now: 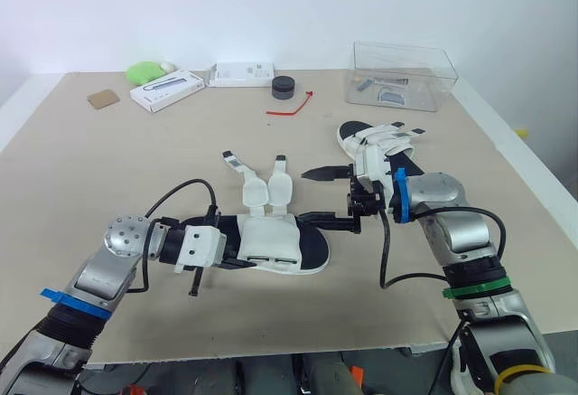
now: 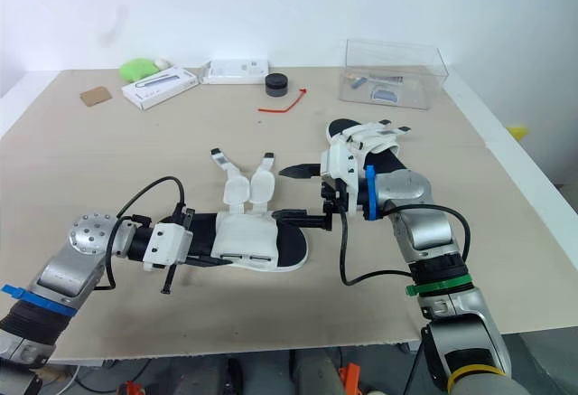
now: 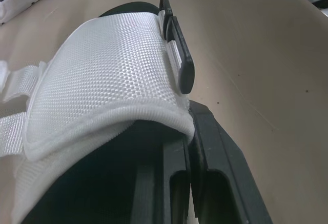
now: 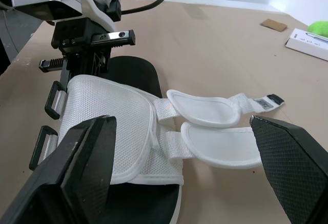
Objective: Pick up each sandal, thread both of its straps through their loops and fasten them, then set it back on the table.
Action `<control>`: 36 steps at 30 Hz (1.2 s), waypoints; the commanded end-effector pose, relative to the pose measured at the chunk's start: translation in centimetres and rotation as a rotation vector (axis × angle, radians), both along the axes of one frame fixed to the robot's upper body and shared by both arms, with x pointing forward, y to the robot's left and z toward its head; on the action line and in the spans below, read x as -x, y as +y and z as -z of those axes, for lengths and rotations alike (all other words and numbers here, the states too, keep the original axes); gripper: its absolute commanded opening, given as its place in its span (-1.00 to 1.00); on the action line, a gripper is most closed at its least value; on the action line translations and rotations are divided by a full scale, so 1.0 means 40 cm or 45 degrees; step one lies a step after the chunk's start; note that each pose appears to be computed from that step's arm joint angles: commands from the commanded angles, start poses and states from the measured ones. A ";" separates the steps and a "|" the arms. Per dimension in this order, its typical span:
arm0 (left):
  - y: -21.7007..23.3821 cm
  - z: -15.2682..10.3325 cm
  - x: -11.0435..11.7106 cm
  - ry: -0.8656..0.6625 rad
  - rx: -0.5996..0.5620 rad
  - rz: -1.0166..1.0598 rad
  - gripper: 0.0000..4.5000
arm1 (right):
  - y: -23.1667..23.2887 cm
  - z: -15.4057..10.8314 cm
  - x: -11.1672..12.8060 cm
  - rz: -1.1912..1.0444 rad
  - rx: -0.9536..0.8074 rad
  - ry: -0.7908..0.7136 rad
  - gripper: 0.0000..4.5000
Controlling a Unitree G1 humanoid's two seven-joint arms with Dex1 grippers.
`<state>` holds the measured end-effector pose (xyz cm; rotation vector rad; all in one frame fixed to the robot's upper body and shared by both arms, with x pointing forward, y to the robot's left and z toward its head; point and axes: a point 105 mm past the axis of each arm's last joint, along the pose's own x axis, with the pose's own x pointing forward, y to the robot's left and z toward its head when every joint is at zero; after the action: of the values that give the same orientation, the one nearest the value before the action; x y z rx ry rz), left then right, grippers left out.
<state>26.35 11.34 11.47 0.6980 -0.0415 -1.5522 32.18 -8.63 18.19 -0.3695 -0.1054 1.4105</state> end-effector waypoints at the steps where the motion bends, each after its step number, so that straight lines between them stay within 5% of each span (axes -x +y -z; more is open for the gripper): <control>1: 0.005 0.000 0.004 0.010 -0.006 -0.030 -0.99 | 0.000 -0.031 0.007 -0.014 -0.026 -0.060 1.00; 9: 0.007 -0.007 0.006 0.148 0.026 -0.117 -0.99 | -0.007 -0.028 0.001 0.006 -0.014 -0.064 1.00; 12: 0.007 -0.018 0.008 0.198 0.037 -0.136 -0.59 | -0.008 -0.027 -0.001 0.006 -0.015 -0.062 1.00; 19: 0.034 -0.045 0.028 0.438 0.035 -0.191 0.85 | -0.019 -0.017 0.000 0.020 0.003 -0.028 1.00; 27: 0.124 -0.080 0.017 0.636 0.071 -0.399 0.93 | -0.039 0.011 0.045 0.069 0.022 0.069 1.00; 30: 0.133 -0.098 -0.005 0.680 0.174 -0.472 1.00 | -0.033 0.037 0.068 0.067 0.077 0.071 0.66; 36: 0.118 -0.118 -0.016 0.763 0.299 -0.504 1.00 | -0.005 0.071 0.095 0.062 0.114 0.090 -0.61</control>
<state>26.86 16.23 14.85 0.0428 0.3858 -1.2922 28.88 -9.50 14.68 -0.3601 0.0565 1.3713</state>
